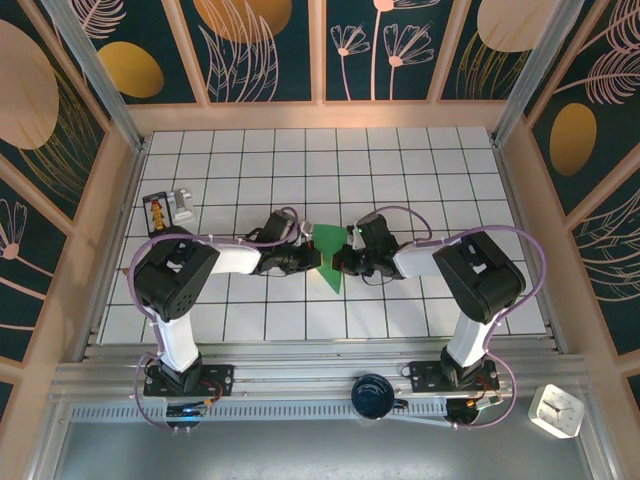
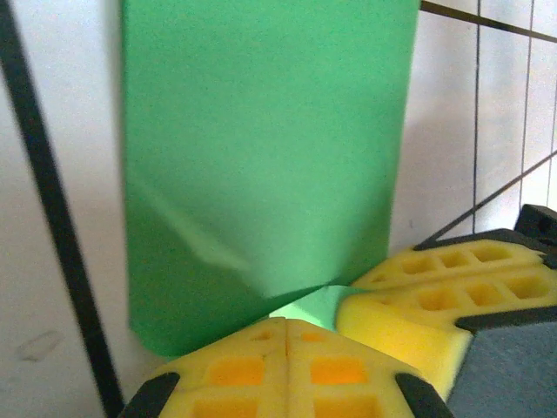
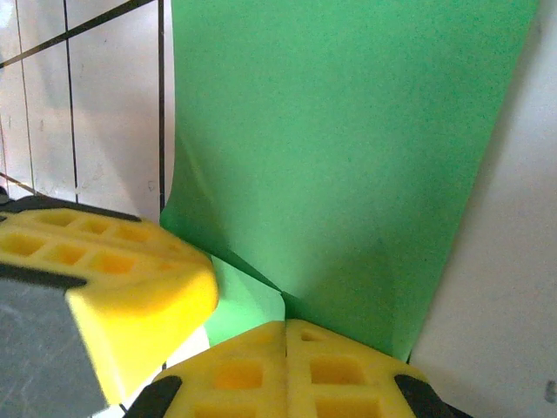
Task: Fold a paper plane with a square sheet of paper (pick it up from the middle)
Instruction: Third fold the triangle at the center of the table.
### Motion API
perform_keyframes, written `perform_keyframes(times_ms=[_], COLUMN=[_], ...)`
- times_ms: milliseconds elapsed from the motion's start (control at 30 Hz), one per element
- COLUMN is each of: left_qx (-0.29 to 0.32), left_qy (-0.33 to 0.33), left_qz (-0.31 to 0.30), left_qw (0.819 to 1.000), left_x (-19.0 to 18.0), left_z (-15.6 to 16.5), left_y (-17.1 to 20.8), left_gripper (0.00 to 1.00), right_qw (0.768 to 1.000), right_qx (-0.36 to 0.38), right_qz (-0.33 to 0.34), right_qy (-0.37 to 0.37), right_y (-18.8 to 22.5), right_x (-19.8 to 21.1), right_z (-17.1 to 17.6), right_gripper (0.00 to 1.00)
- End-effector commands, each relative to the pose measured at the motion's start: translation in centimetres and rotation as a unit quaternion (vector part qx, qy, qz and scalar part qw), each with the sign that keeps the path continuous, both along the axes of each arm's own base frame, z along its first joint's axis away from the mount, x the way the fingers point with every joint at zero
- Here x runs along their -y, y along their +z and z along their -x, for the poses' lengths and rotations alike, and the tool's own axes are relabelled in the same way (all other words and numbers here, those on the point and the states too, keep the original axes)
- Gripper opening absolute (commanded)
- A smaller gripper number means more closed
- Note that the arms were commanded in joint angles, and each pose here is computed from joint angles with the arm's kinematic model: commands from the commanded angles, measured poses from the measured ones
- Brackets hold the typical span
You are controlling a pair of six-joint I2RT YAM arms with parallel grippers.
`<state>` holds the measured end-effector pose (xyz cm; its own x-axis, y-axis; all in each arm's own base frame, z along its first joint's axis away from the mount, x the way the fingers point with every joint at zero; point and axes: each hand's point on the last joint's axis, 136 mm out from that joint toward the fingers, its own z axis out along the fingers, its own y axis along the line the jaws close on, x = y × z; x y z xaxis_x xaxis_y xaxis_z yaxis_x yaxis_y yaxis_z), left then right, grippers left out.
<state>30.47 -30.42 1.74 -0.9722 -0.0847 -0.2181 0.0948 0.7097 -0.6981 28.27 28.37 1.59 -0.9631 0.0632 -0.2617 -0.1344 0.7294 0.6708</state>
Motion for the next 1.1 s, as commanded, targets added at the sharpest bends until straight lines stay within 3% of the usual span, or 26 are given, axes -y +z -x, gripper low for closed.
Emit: perform_keyframes(times_ms=[0, 267, 467, 800, 1067], left_qx=[0.003, 0.004, 0.042, 0.053, 0.023], left_qy=[0.01, 0.028, 0.047, 0.005, -0.021], left_qz=[-0.014, -0.03, -0.053, 0.017, 0.018], left_qw=[1.0, 0.999, 0.997, 0.998, 0.999], left_x=[-0.8, -2.6, -4.0, -0.3, 1.2], left_z=[-0.7, -1.7, -3.4, -1.0, -0.1], left_y=[-0.7, -1.4, 0.6, 4.0, 2.0], left_gripper=[0.03, 0.03, 0.04, 0.08, 0.07], right_qw=[0.991, 0.991, 0.991, 0.991, 0.99], right_qx=[-0.084, -0.087, -0.086, -0.087, -0.086], right_qz=[0.1, 0.105, 0.105, 0.106, 0.107], right_qy=[-0.007, -0.008, -0.009, -0.009, -0.009], right_y=[-5.8, -6.0, -6.0, -6.0, -5.9], right_x=[3.8, 4.3, 4.4, 4.3, 4.2], right_z=[3.6, 3.8, 3.9, 3.6, 3.5], right_gripper=[0.0, 0.0, 0.0, 0.0, 0.0])
